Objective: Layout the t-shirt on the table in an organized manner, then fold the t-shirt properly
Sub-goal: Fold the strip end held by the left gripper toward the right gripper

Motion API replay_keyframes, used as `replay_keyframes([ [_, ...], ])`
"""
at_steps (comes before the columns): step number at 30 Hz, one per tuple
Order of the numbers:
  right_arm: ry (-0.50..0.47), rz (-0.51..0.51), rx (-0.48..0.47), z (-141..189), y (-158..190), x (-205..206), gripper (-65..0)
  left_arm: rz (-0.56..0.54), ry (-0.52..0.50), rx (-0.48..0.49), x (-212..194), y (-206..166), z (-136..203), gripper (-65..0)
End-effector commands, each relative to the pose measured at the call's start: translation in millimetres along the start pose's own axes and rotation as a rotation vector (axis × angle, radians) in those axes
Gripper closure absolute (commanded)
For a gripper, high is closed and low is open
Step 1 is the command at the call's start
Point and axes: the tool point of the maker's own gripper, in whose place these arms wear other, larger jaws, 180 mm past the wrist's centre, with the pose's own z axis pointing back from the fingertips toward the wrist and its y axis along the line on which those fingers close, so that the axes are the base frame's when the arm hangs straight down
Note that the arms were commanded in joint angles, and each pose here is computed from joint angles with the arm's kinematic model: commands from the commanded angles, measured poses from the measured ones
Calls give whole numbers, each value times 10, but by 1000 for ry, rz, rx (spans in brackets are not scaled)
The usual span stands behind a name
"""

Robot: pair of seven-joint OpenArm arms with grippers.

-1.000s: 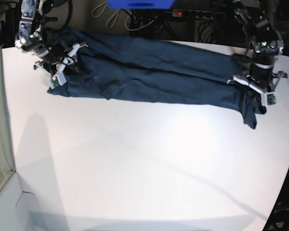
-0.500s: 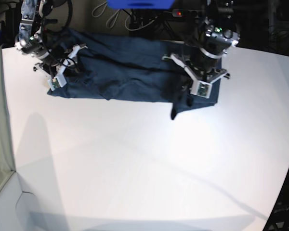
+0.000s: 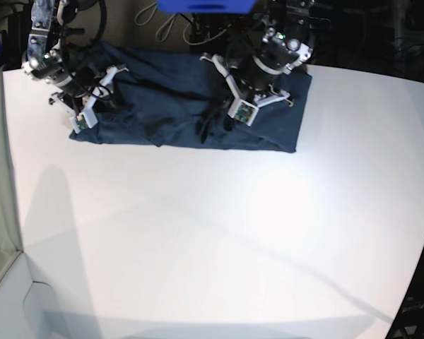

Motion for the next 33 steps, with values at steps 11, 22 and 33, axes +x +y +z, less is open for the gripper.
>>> replay_keyframes([
  [11,-21,8,-7,22,-27,70,-273,16,-99,-9,397,-34,-99,-3],
  [22,-21,8,-7,22,-27,70,-273,15,-110,-9,456,-36,-119,-2],
  [33,-40,14,-10,9,-49,160,-273,3,-99,-13,409,-11,-109,-93],
])
